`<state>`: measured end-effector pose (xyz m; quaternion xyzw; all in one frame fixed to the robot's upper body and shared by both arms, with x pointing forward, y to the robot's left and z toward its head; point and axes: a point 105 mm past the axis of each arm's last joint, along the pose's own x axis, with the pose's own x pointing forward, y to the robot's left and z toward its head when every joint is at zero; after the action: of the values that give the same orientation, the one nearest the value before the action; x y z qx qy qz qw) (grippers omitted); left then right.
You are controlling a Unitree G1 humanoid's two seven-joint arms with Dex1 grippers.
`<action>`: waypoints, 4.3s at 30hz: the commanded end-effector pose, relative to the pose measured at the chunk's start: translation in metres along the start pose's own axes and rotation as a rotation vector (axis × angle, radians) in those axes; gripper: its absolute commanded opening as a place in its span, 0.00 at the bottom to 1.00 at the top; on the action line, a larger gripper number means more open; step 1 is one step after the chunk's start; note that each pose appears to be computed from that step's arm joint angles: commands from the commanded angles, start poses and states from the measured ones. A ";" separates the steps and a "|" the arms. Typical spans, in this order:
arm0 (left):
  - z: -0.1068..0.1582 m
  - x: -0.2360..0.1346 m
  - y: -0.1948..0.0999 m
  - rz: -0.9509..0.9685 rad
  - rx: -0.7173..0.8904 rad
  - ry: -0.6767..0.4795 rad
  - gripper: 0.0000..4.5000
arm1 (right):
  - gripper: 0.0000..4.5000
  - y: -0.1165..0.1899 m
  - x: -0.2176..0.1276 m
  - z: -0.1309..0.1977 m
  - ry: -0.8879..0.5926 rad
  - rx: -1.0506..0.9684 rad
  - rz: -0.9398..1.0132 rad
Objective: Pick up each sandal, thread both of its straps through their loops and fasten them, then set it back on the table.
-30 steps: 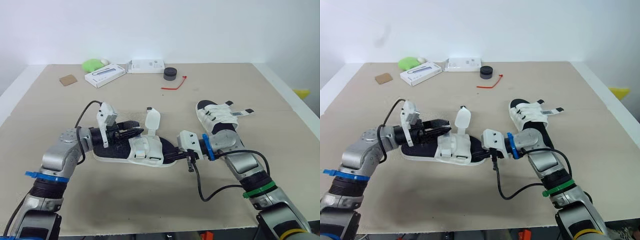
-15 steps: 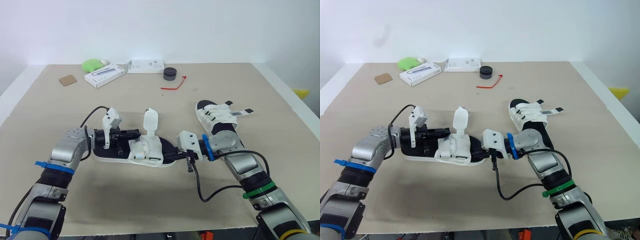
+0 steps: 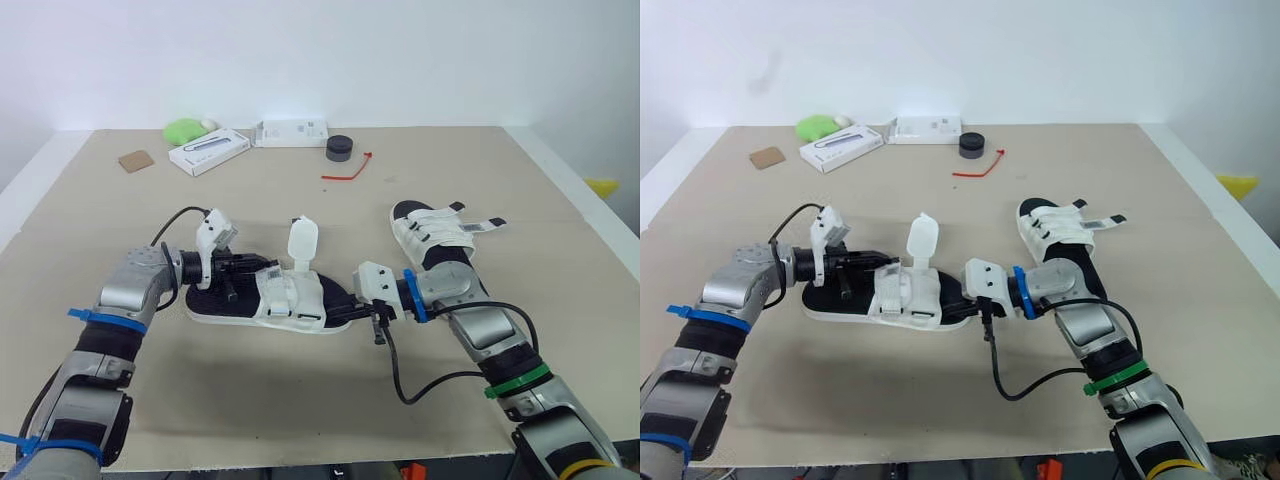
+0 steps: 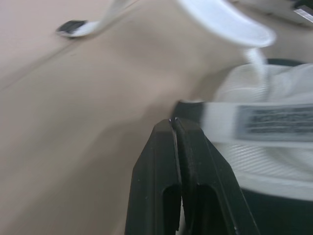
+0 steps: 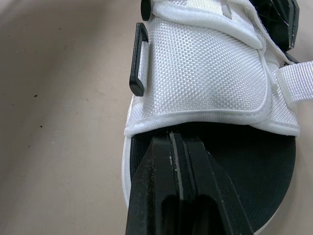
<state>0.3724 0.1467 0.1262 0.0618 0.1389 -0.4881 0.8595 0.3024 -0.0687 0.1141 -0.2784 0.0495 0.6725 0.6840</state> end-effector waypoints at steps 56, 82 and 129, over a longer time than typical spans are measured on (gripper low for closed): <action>0.085 0.091 0.002 -0.062 -1.108 -0.302 0.48 | 0.00 0.000 -0.002 0.000 0.014 -0.017 -0.037; 0.112 0.027 -0.100 -0.083 1.077 -0.447 0.01 | 0.00 0.003 -0.004 -0.002 0.023 -0.007 -0.028; 0.086 -0.008 -0.102 -0.264 1.495 -0.418 0.50 | 0.00 0.005 0.004 -0.001 0.020 -0.023 0.022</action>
<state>0.2991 0.0799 0.1955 0.5429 -0.3800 -0.5539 0.5040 0.3020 -0.0661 0.1160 -0.2869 0.0395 0.6689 0.6847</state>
